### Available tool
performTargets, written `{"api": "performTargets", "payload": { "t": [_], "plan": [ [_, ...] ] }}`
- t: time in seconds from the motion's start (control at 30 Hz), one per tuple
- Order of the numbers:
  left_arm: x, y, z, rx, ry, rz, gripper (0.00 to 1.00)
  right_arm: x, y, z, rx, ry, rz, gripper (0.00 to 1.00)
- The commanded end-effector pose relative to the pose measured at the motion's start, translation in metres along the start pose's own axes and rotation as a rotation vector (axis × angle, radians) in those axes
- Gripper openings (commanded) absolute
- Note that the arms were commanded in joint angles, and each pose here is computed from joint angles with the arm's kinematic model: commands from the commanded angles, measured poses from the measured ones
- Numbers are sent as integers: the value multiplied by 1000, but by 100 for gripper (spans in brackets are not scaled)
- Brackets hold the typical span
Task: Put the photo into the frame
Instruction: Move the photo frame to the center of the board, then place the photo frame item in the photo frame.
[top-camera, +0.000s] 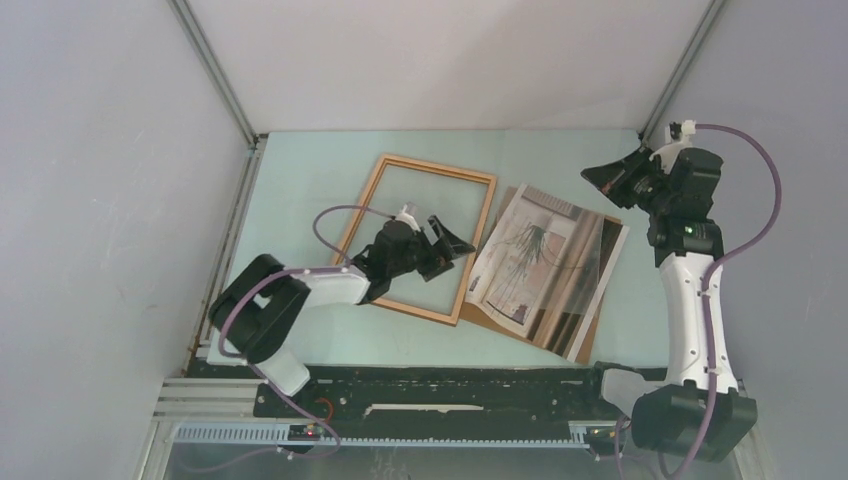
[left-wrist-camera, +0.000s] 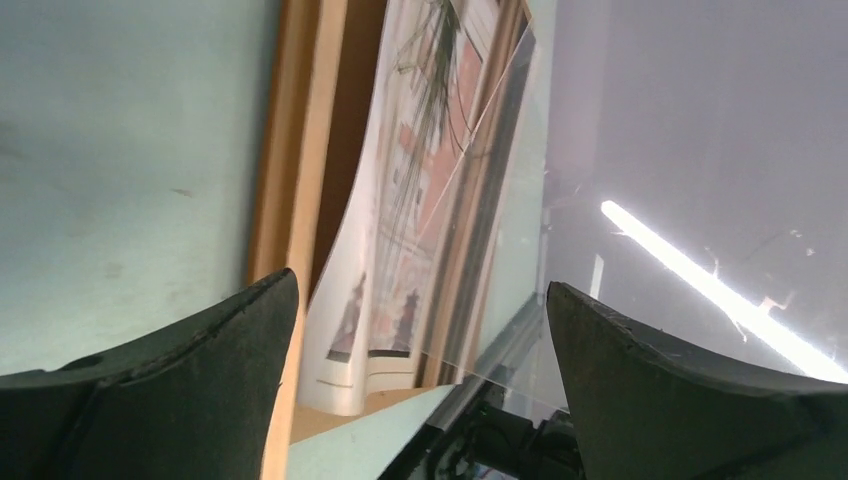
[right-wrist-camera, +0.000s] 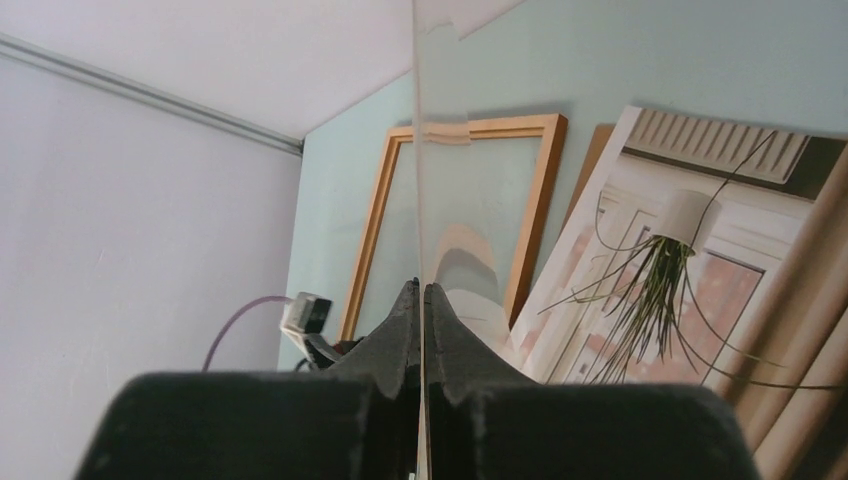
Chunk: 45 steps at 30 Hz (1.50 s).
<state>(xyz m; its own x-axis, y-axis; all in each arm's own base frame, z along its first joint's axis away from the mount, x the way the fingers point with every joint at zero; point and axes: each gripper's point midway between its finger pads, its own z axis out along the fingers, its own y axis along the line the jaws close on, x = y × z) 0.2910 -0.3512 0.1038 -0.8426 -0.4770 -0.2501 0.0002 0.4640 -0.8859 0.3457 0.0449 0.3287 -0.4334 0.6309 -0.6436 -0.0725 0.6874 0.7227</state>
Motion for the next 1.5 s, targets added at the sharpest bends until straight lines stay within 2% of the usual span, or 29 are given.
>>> {"api": "performTargets", "payload": {
  "t": [0.0,0.1,0.23,0.37,0.43,0.5,0.63,0.73,0.83,1.13,1.23,1.47],
  "plan": [
    [-37,7,-39,-43,-93,124,100,-9,22,7,-46,-28,-21,0],
    [-54,19,-63,-132,-120,208,100,-3,29,14,-75,-5,-18,0],
    [-105,27,-109,-303,-253,364,100,8,41,25,-133,48,8,0],
    [-157,60,-153,-521,-340,367,100,18,48,39,-165,74,47,0],
    [-177,84,-167,-597,-335,315,100,26,50,50,-184,85,65,0],
    [-186,102,-175,-652,-270,259,100,38,51,63,-195,116,85,0],
    [-210,135,-187,-858,-167,311,100,53,62,83,-276,189,132,0],
    [-221,150,-179,-919,-67,363,100,58,70,91,-328,212,156,0],
    [-223,162,-165,-908,10,376,93,67,70,100,-342,240,162,0],
    [-224,198,-168,-949,25,317,82,81,62,105,-338,267,147,0],
    [-221,202,-167,-953,38,312,73,86,62,109,-335,270,149,0],
    [-200,227,-181,-1018,100,214,41,97,76,115,-369,292,170,0]
  ]
}}
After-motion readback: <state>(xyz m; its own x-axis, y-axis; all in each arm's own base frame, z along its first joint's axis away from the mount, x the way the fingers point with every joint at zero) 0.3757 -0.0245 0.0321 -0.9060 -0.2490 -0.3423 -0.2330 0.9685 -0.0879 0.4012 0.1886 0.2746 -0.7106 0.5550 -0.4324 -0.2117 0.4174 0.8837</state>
